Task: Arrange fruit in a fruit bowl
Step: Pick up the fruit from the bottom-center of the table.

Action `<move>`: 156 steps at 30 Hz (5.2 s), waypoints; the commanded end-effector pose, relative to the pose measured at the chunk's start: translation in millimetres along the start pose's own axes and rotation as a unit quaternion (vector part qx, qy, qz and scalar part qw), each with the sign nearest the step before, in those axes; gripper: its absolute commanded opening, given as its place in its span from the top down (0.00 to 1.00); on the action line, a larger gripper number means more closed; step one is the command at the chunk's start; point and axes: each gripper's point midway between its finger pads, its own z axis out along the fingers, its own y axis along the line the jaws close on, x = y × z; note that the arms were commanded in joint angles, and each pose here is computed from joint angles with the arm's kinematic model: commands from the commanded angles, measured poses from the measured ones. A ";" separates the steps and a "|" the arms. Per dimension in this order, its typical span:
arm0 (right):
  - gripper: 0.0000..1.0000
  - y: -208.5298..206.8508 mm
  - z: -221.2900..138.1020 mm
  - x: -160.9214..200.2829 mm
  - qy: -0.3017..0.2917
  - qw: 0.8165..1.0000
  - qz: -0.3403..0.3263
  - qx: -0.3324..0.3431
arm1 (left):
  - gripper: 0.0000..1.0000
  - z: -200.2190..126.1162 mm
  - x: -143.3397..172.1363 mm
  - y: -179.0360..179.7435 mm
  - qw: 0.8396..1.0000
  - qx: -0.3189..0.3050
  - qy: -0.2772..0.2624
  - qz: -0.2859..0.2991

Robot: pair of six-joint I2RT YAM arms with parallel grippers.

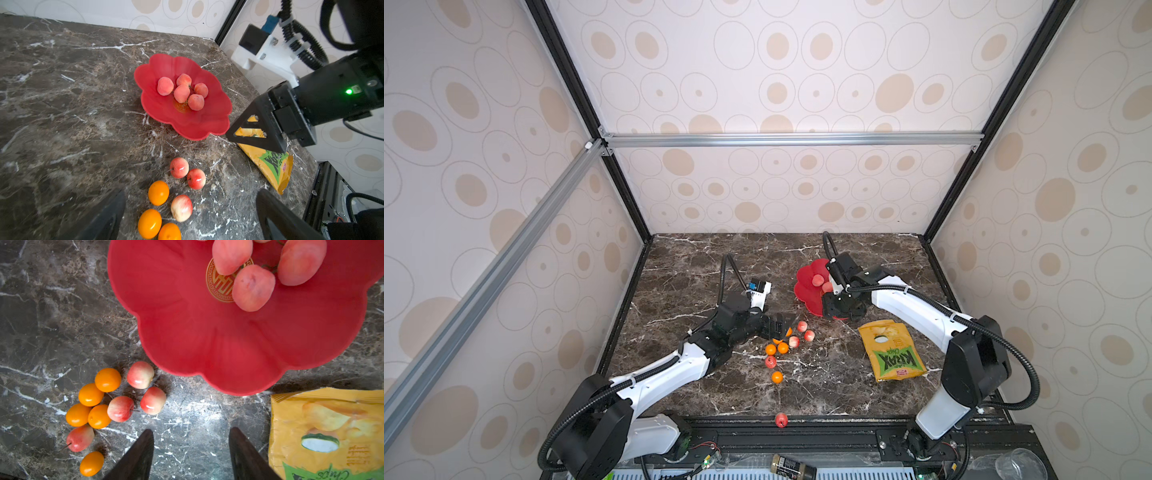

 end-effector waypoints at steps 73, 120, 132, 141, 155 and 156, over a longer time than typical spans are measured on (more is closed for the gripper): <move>0.46 171.2 34.7 253.5 0.170 0.980 -0.095 -0.035 | 0.01 -95.2 99.8 51.8 0.975 -0.098 0.022 -0.199; 0.53 166.5 55.0 273.4 0.212 0.972 -0.102 -0.021 | 0.01 -96.6 99.0 55.0 0.975 -0.105 0.021 -0.195; 0.56 165.0 56.6 274.2 0.213 0.972 -0.102 -0.018 | 0.01 -97.1 98.8 55.7 0.975 -0.106 0.019 -0.195; 0.57 165.4 56.0 273.8 0.211 0.972 -0.102 -0.019 | 0.01 -97.2 98.1 55.2 0.975 -0.105 0.018 -0.195; 0.57 169.1 39.0 263.7 0.191 0.976 -0.100 -0.034 | 0.01 -100.9 89.4 53.5 0.976 -0.102 0.002 -0.191; 0.57 169.2 37.5 262.3 0.189 0.976 -0.100 -0.035 | 0.01 -101.8 87.1 53.1 0.977 -0.102 -0.002 -0.189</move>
